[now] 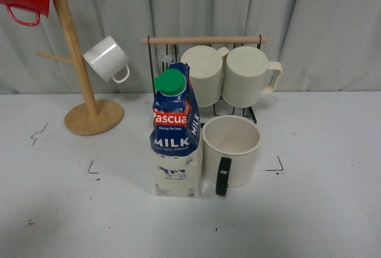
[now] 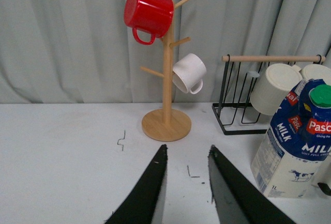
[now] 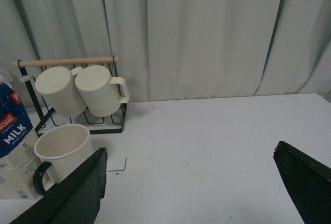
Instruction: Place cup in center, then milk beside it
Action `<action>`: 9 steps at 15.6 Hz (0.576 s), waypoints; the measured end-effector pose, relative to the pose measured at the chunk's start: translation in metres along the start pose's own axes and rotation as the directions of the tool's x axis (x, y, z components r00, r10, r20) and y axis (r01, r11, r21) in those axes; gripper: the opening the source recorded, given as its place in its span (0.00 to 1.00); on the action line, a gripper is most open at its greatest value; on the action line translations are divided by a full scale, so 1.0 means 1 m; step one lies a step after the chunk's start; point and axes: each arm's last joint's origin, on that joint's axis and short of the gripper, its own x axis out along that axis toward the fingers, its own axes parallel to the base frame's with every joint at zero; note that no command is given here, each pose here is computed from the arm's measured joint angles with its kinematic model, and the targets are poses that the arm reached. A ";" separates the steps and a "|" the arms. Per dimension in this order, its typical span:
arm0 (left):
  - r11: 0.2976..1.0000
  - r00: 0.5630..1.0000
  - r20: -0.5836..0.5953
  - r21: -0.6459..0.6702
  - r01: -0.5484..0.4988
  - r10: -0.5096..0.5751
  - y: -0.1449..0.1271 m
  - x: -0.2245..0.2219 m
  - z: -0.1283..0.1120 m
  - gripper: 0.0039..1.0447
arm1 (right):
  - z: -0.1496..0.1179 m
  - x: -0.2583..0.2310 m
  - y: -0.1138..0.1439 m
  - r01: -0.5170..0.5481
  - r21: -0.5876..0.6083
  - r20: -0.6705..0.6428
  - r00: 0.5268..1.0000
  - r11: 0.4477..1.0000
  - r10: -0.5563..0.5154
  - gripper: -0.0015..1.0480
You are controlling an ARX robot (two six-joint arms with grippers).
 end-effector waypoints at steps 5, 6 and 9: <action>1.000 1.000 0.000 0.000 0.000 0.000 0.000 0.000 0.000 0.78 | 0.000 0.000 0.000 0.000 0.000 0.000 1.000 1.000 0.000 0.94; 1.000 1.000 0.000 0.000 0.000 0.000 0.000 0.000 0.000 0.87 | 0.000 0.000 0.000 0.000 0.000 0.000 1.000 1.000 0.000 0.94; 1.000 1.000 0.000 0.000 0.000 0.000 0.000 0.000 0.000 0.94 | 0.000 0.000 0.000 0.000 0.000 0.000 1.000 1.000 0.000 0.94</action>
